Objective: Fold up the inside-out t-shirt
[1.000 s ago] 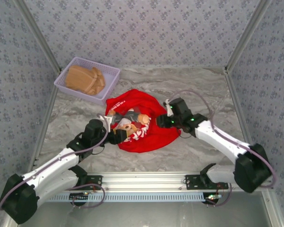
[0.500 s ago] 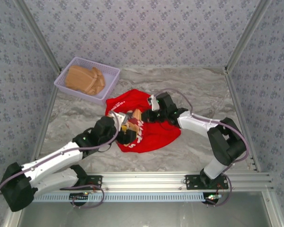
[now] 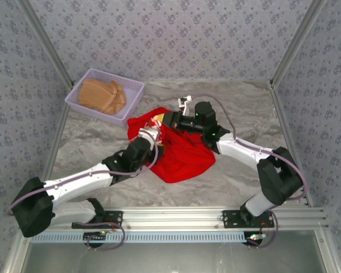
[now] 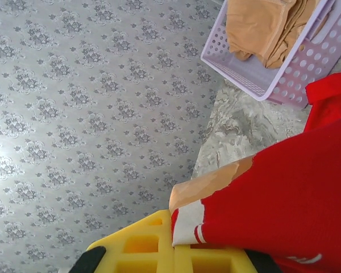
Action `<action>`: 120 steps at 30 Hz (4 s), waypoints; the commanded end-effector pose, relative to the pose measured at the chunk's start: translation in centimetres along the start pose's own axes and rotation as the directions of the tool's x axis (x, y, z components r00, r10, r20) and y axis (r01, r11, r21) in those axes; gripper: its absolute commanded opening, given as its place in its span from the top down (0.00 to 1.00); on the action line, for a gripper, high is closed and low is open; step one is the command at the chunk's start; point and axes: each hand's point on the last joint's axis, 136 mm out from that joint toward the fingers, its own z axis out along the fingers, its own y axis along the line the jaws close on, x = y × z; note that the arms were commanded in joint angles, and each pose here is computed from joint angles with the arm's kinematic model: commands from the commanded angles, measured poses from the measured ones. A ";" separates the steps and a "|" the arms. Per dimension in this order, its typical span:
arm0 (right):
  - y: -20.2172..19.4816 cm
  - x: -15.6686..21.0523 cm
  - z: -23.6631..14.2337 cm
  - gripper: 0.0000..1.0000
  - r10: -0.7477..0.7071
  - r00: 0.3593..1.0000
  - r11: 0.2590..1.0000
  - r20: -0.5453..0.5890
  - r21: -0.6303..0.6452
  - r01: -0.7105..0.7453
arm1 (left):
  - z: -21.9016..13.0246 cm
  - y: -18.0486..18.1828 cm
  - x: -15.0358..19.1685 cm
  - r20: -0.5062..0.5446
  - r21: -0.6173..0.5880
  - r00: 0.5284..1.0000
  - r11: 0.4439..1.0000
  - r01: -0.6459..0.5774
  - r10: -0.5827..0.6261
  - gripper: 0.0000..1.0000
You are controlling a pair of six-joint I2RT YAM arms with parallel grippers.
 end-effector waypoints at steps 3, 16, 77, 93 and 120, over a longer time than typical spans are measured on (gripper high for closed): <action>-4.2 -0.7 -3.7 0.70 -0.094 0.995 0.958 -0.031 0.270 0.099 | -1.5 -1.0 -3.8 0.051 0.278 0.982 0.947 0.162 -0.183 1.00; -9.7 8.0 -6.6 0.67 -0.571 0.764 0.685 -0.301 0.339 0.645 | -4.3 -0.4 -4.3 -0.047 0.417 0.945 0.853 0.314 -0.324 1.00; 3.3 -7.6 -15.3 1.00 -0.544 0.837 0.650 -0.061 0.600 0.466 | -3.4 -5.6 -12.1 -0.004 0.486 0.996 0.870 0.080 -0.090 1.00; 3.3 -0.5 -15.9 0.58 -0.695 0.655 0.476 -0.296 0.494 0.728 | -6.4 -6.2 -17.3 0.015 0.589 0.968 0.785 0.193 -0.249 1.00; -3.9 7.5 -8.7 0.79 -0.628 0.562 0.502 -0.539 0.271 0.821 | -6.3 -7.0 -17.3 0.003 0.574 0.980 0.803 0.159 -0.197 1.00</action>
